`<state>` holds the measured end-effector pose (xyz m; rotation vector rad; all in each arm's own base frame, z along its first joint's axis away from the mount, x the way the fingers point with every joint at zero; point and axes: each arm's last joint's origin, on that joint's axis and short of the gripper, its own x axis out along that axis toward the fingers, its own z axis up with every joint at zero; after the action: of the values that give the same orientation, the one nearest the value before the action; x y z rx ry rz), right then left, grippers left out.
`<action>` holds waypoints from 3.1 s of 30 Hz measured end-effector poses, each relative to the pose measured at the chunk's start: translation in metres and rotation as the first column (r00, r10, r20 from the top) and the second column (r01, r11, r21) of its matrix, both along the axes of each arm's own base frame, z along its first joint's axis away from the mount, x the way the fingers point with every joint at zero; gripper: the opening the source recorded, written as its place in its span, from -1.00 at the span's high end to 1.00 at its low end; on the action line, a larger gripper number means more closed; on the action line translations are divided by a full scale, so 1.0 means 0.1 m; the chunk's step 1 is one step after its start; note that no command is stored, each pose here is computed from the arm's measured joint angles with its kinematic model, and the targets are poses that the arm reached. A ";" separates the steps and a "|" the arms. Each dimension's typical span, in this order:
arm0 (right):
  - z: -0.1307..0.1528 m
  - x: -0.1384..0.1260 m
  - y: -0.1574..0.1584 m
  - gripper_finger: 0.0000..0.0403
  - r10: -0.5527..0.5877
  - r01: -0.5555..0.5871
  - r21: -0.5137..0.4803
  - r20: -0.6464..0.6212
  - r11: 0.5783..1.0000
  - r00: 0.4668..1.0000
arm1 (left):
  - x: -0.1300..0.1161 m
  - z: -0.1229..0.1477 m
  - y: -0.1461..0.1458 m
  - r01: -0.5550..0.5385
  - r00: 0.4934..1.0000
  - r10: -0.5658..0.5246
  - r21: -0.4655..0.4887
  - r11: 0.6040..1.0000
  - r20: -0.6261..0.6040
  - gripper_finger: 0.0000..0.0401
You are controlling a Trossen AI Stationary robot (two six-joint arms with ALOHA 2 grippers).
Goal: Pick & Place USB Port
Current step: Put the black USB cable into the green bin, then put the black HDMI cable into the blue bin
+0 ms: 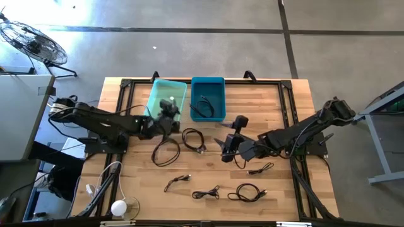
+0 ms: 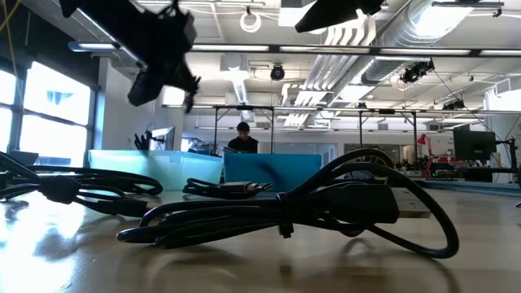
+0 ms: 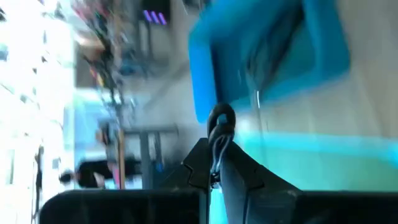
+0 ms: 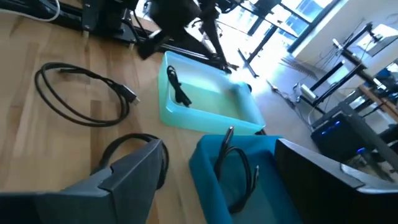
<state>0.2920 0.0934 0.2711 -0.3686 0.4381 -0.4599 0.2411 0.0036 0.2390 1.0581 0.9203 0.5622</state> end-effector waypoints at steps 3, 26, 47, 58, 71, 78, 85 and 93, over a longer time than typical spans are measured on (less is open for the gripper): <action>-0.01 -0.01 0.00 -0.51 -0.017 0.017 0.039 0.009 0.999 1.000 | -0.06 -0.05 0.25 -0.061 0.996 0.057 -0.050 0.997 -0.069 0.95; -0.02 -0.01 0.00 -0.51 -0.041 0.035 0.112 0.045 0.993 0.998 | -0.31 -0.20 1.59 -0.273 0.944 0.320 -0.744 0.610 -0.084 0.95; -0.04 -0.01 0.02 -0.51 0.010 -0.016 0.182 0.032 0.983 0.999 | -0.19 -0.52 1.69 -0.356 0.925 0.332 -0.731 0.582 -0.186 0.12; -0.07 -0.02 0.01 -0.51 0.013 -0.013 0.156 -0.003 0.988 1.000 | -0.09 -0.11 1.44 -0.183 0.983 0.120 -0.788 0.588 -0.139 -0.13; -0.12 -0.06 0.00 -0.51 0.020 -0.011 0.112 -0.085 0.994 0.996 | -0.20 0.52 0.19 0.151 0.945 -0.325 -0.846 0.511 -0.028 -0.13; -0.13 -0.06 0.00 -0.51 0.020 -0.009 0.117 -0.088 0.993 0.996 | -0.29 0.34 -0.34 0.101 0.896 -0.427 -0.884 0.457 -0.119 -0.13; -0.14 -0.06 0.01 -0.51 0.047 -0.031 0.173 -0.085 0.984 0.995 | -0.40 -0.11 -0.79 -0.043 0.877 -0.418 -0.904 0.425 -0.239 -0.13; -0.13 -0.06 0.01 -0.51 0.047 -0.032 0.175 -0.079 0.984 0.996 | -0.39 -0.29 -1.04 -0.042 0.902 -0.374 -0.907 0.418 -0.215 -0.13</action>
<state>0.2862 0.0944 0.2578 -0.2276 0.5471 -0.3655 0.2019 -0.1009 0.2105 0.2148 1.2286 -0.3880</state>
